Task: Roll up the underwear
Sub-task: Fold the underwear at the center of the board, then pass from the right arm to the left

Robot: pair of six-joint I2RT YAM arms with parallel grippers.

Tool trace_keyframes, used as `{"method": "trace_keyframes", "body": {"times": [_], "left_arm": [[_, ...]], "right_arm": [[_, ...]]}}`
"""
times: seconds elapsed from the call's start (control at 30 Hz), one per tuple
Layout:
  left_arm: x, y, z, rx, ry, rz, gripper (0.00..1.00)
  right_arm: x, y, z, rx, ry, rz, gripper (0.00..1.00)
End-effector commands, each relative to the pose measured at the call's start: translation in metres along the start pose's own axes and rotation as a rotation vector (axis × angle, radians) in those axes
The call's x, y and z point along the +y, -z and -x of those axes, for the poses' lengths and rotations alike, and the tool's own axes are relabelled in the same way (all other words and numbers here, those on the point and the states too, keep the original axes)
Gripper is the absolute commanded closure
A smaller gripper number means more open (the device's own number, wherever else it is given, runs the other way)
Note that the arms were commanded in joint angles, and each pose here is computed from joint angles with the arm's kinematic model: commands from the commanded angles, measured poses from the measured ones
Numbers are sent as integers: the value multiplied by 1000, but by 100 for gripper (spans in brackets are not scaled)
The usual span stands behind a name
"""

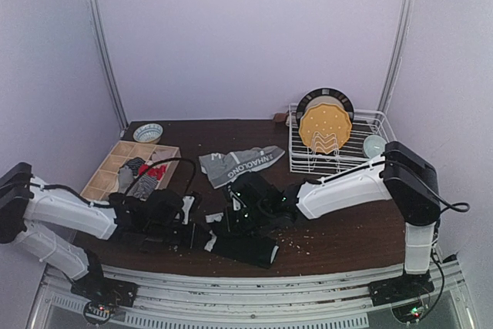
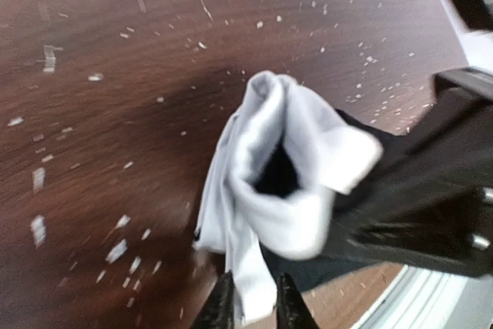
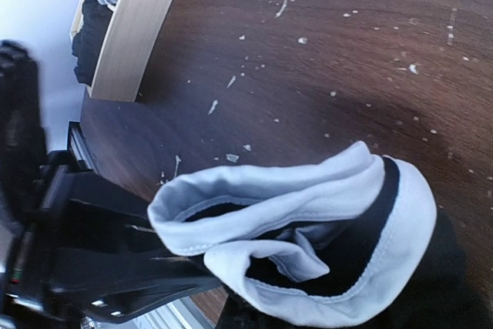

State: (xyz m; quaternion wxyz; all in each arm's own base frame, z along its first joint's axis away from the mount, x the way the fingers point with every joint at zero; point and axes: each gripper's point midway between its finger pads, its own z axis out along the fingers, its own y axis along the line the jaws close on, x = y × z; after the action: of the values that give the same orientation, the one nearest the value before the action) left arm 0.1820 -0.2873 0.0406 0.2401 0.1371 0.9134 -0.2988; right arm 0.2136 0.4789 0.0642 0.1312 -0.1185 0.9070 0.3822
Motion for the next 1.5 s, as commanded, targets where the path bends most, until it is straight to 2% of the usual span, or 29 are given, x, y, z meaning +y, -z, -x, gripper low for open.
{"method": "trace_keyframes", "body": {"times": [0.0,0.13,0.3,0.37,0.57,0.9,1.0,1.07,1.17,1.33,1.37,1.47], "left_arm": [[10,26,-2,-27,-7,41,80],[16,54,7,-110,8,65,76],[14,78,28,-220,20,60,50],[7,78,35,-223,18,49,44],[-13,57,43,-171,21,7,36],[-28,22,57,-134,24,-32,36],[-27,11,54,-110,27,-34,39],[-24,3,51,-98,37,-27,45],[-17,-5,47,-85,48,-20,62],[-12,-6,48,-97,41,-4,97],[-11,-4,49,-99,37,0,100],[-9,1,49,-105,20,12,100]], "right_arm": [[11,-8,-3,24,21,8,100],[22,-10,-8,39,52,28,90],[26,-12,-16,54,88,17,81],[25,-11,-17,50,89,15,78],[22,-3,-18,29,98,13,75],[20,-2,-22,23,111,25,74],[21,-1,-22,21,117,29,74],[22,0,-22,20,119,37,74],[27,4,-21,12,123,58,73],[42,27,-17,-5,151,91,66],[41,33,-18,-7,156,82,64],[30,54,-16,-41,168,20,60]]}}
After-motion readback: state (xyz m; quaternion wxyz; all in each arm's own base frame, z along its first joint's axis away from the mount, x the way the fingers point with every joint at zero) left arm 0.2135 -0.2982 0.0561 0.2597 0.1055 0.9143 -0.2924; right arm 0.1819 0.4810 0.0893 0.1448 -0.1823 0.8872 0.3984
